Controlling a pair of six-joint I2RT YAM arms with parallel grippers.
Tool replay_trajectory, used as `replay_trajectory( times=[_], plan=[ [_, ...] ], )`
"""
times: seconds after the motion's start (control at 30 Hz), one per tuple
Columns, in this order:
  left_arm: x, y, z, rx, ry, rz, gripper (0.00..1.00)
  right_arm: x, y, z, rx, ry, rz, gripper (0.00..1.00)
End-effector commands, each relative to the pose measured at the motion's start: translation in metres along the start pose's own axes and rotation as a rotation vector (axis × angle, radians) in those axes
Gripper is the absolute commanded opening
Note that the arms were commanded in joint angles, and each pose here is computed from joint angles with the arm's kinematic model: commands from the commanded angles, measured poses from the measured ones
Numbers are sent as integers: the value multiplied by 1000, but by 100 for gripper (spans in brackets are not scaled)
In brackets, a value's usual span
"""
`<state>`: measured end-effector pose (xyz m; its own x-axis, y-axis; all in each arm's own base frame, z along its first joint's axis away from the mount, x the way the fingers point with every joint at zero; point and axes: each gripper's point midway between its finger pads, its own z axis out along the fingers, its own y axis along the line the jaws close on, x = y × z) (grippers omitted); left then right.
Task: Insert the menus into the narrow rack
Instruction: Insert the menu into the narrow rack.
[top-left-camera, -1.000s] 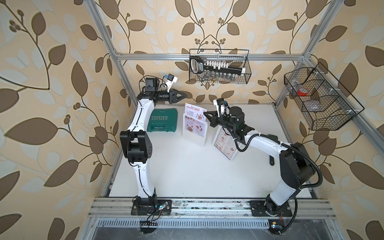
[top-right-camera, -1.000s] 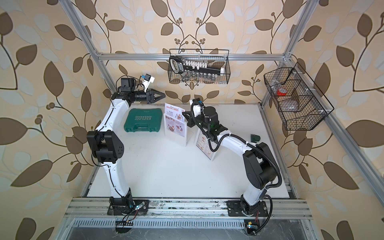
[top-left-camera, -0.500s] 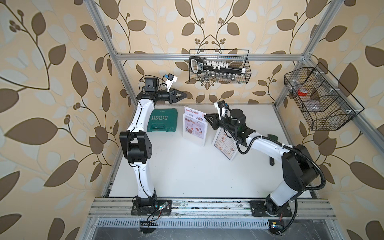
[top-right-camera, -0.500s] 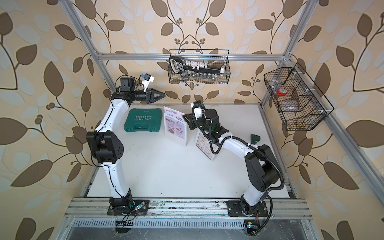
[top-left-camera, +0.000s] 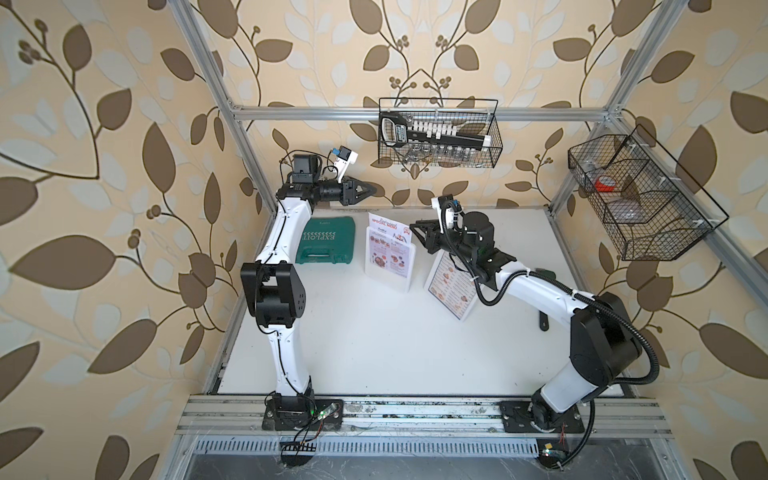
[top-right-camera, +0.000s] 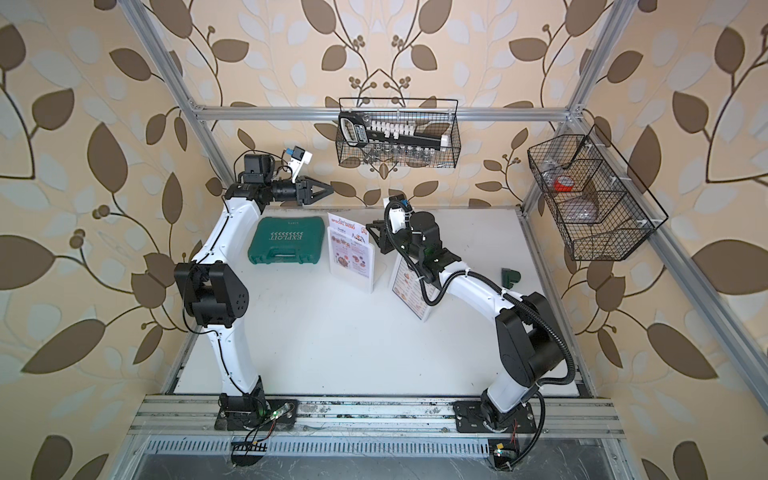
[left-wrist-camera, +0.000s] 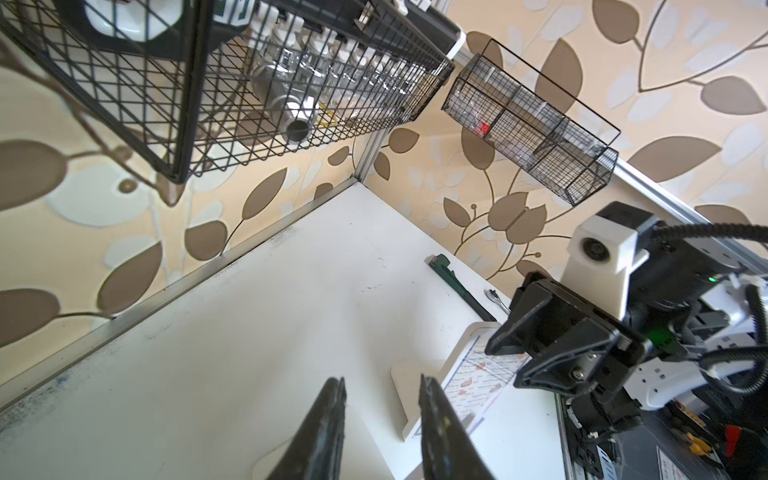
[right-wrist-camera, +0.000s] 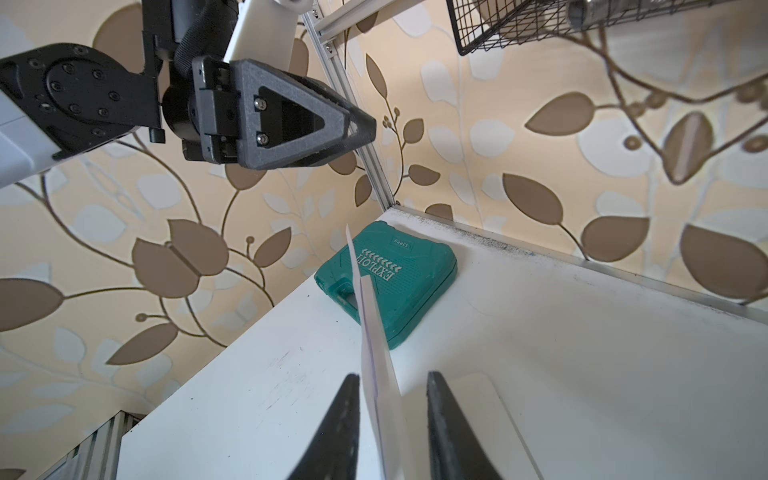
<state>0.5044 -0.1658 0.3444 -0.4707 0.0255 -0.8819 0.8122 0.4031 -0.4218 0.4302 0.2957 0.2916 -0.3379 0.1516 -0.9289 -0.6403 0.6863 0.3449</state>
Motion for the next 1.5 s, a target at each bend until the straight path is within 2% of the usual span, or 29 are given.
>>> replay_trajectory(
  times=[0.0, 0.2, 0.3, 0.43, 0.77, 1.1, 1.47],
  plan=[
    [-14, -29, 3, -82, -12, 6, 32, -21, -4, -18, 73, -44, 21, 29],
    [5, -40, 21, -241, 14, -50, 32, -27, -7, -49, 152, -42, 40, 30],
    [16, -43, 27, -296, 25, -104, 31, -26, -5, -63, 164, -34, 49, 30],
    [29, -49, 34, -347, 33, -112, 30, -23, -1, -80, 167, -30, 52, 31],
    [55, -53, 42, -359, 78, -159, 27, -22, 7, -112, 172, -41, 47, 32],
    [70, -65, 40, -343, 97, -157, 27, -17, 9, -110, 161, -16, 55, 33],
    [72, -81, 32, -380, 87, -147, 27, -7, 9, -116, 165, 28, 60, 33]
  ],
)
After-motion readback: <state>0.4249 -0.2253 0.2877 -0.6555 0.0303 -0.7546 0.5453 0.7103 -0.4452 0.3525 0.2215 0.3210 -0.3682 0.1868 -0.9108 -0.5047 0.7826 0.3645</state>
